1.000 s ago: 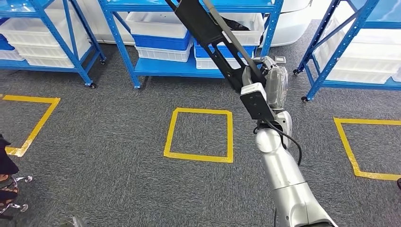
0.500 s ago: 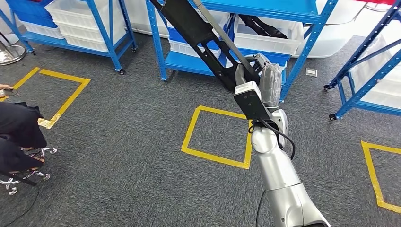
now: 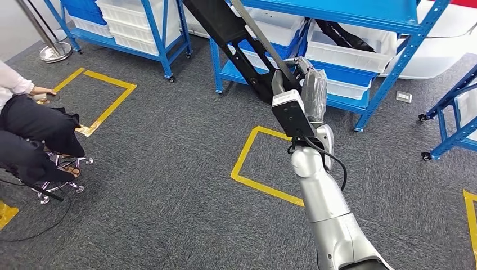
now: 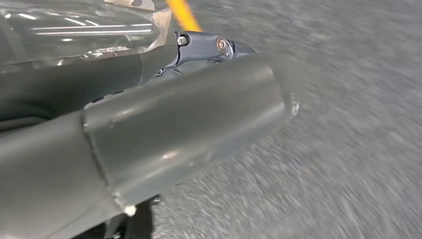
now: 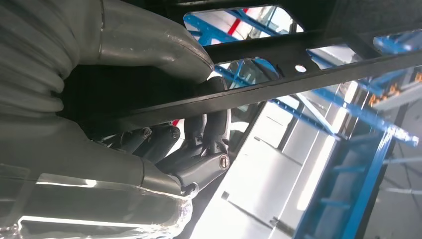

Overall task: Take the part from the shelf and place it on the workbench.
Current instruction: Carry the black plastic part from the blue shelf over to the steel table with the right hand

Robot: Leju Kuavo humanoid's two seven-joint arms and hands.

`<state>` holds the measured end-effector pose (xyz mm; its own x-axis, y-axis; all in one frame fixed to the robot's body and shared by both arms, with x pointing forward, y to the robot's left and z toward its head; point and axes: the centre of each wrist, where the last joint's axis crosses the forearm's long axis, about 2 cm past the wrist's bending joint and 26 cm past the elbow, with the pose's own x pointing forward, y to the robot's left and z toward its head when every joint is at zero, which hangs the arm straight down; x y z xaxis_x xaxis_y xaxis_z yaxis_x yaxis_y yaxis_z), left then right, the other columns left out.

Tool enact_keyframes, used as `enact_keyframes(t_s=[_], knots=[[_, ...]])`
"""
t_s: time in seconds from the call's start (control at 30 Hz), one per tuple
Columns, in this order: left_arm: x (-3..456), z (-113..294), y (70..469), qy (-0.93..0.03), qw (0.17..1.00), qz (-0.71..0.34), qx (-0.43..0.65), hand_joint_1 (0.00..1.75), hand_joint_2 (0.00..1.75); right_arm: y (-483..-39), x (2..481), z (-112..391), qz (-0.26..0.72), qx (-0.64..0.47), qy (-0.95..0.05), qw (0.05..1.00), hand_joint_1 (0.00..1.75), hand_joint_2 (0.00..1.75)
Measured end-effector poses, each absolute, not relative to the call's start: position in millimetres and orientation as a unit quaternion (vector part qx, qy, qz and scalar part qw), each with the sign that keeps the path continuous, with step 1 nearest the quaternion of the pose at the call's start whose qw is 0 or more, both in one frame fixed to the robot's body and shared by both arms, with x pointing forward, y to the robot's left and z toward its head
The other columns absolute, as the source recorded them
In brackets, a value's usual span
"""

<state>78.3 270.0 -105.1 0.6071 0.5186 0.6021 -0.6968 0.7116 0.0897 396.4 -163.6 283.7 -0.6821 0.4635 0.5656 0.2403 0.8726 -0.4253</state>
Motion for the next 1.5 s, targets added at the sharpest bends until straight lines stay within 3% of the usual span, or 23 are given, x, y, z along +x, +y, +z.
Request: enact_keyframes(t_s=[0.5, 0.77, 1.1, 1.5], knots=[[72, -104, 247, -0.209, 0.925, 0.283, 0.141, 0.00, 0.00, -202, 385, 259, 0.158, -0.241, -0.887, 0.361, 1.75, 1.75], [70, -104, 243, -0.193, 0.926, 0.288, 0.152, 0.00, 0.00, -193, 383, 263, 0.158, -0.242, -0.887, 0.359, 1.75, 1.75], [71, -104, 245, -0.211, 0.924, 0.280, 0.153, 0.00, 0.00, -191, 379, 259, 0.148, -0.239, -0.889, 0.362, 1.75, 1.75], [71, -104, 241, -0.236, 0.927, 0.257, 0.138, 0.00, 0.00, -220, 366, 242, 0.149, -0.277, -0.878, 0.360, 1.75, 1.75]])
